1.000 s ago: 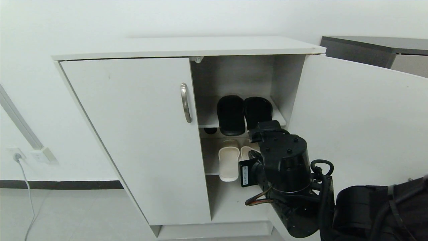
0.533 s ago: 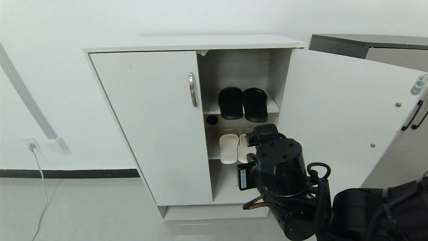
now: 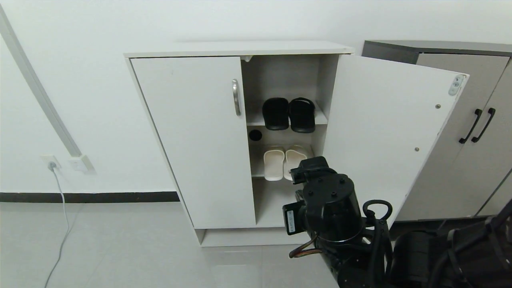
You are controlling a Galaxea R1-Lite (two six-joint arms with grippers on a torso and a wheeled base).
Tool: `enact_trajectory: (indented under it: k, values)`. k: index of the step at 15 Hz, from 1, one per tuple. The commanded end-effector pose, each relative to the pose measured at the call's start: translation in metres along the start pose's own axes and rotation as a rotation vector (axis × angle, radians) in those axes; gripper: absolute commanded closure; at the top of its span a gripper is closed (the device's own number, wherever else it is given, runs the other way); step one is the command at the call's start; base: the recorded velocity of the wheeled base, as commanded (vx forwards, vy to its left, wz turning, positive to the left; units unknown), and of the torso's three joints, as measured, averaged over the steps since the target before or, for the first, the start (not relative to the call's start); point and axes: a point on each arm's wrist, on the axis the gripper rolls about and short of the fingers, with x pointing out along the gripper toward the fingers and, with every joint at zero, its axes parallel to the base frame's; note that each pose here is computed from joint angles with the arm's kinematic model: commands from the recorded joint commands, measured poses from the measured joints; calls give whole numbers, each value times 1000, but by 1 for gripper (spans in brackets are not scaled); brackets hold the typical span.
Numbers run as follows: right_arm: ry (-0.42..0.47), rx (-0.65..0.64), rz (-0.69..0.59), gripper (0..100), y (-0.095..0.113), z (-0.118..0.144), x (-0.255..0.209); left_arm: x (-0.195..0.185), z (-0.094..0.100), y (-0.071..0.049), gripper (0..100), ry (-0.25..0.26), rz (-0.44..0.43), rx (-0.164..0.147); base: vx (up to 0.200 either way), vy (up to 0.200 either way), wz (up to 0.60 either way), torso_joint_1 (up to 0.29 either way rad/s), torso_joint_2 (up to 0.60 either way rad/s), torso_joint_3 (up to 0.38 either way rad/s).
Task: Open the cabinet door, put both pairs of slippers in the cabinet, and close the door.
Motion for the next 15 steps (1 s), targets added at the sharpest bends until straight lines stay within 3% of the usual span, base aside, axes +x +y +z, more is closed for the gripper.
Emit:
enact_trajectory:
  k: [1, 15]
  values:
    - [6, -6, 0, 100, 1, -3, 1, 0, 0, 0, 100, 1, 1, 0, 0, 0, 0, 0, 0, 0]
    - [13, -8, -17, 100, -3, -5, 5, 0, 0, 0, 100, 0, -1, -2, 0, 0, 0, 0, 0, 0]
